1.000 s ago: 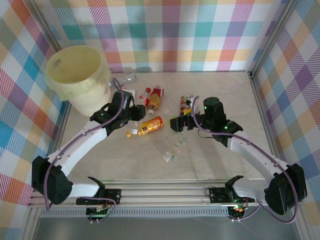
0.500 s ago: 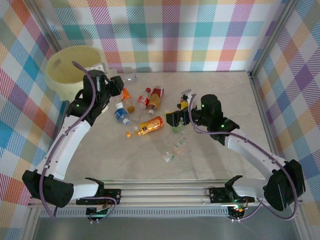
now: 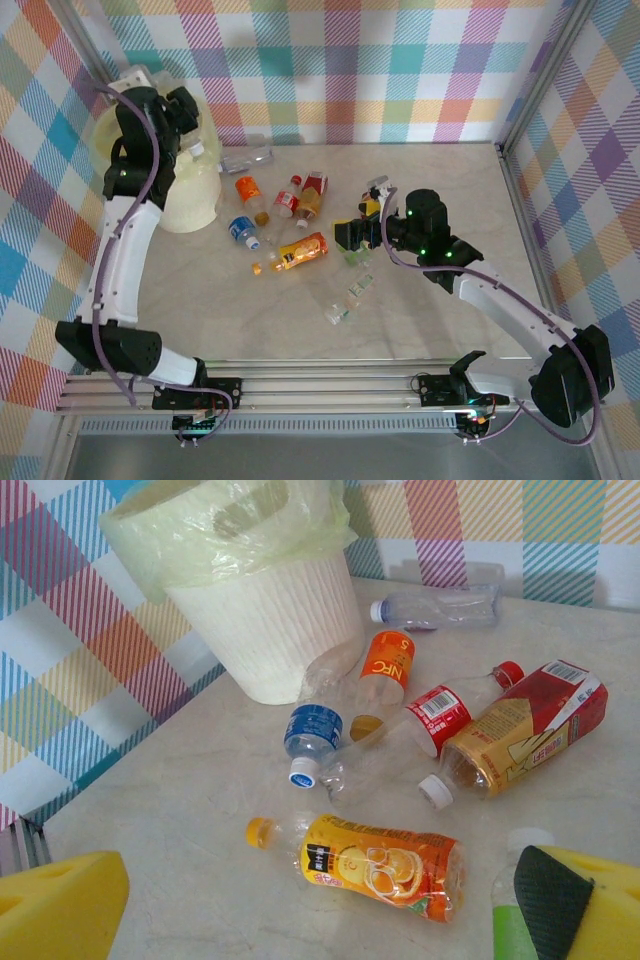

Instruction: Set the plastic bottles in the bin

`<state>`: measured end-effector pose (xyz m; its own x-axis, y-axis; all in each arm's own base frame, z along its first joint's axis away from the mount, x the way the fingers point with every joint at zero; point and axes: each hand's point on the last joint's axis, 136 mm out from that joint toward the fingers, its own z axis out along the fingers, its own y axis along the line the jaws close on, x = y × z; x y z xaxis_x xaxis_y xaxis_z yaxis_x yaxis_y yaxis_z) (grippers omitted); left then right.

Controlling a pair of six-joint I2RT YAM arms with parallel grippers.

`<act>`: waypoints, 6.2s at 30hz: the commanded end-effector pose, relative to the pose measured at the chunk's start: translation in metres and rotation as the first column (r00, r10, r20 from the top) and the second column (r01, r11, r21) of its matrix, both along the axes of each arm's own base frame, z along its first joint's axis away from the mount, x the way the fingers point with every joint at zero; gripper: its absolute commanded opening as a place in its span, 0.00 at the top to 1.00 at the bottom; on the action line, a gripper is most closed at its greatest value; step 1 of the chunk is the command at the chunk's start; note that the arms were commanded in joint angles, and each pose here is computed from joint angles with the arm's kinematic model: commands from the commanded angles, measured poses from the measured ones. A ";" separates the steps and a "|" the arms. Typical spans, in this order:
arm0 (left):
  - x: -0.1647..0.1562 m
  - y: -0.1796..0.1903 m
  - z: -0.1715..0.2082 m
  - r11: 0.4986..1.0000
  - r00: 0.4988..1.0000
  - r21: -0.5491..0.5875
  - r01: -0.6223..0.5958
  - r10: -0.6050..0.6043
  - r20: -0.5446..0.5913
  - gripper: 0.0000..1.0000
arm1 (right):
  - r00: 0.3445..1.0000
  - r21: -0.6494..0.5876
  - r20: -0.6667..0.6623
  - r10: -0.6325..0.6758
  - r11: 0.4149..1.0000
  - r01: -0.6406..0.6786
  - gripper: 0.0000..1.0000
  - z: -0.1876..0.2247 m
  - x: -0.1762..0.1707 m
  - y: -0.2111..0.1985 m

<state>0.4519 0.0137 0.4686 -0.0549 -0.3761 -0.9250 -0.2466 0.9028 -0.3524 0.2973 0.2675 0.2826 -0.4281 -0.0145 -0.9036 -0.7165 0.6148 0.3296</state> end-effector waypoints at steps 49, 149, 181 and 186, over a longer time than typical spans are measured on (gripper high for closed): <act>0.095 0.149 -0.168 0.928 0.817 -0.059 -0.367 0.291 -0.498 0.23 | 0.948 -0.136 -0.104 -0.300 0.949 0.285 0.00 -0.036 0.012 -0.048; -0.083 -0.179 -0.117 0.699 0.704 -0.419 0.580 -0.689 -0.175 0.00 | 0.826 -0.411 -0.357 -0.437 0.867 0.282 0.88 -0.171 0.068 -0.073; -0.084 -0.341 -0.152 0.364 0.372 -0.470 0.804 -0.925 -0.081 0.00 | 0.898 0.247 -0.364 0.248 0.955 -0.164 0.94 -0.030 -0.016 0.014; -0.083 -0.344 -0.150 0.345 0.371 -0.483 0.805 -0.927 -0.043 0.04 | 0.890 0.281 -0.345 0.298 0.938 -0.205 0.94 -0.022 -0.021 0.022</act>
<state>0.3693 -0.3239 0.3082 -0.7675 -0.1932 -0.6112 0.4401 0.5344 -0.7216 0.2820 0.2797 0.2448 -0.7674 0.0238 -0.6407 -0.5838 0.3870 0.7137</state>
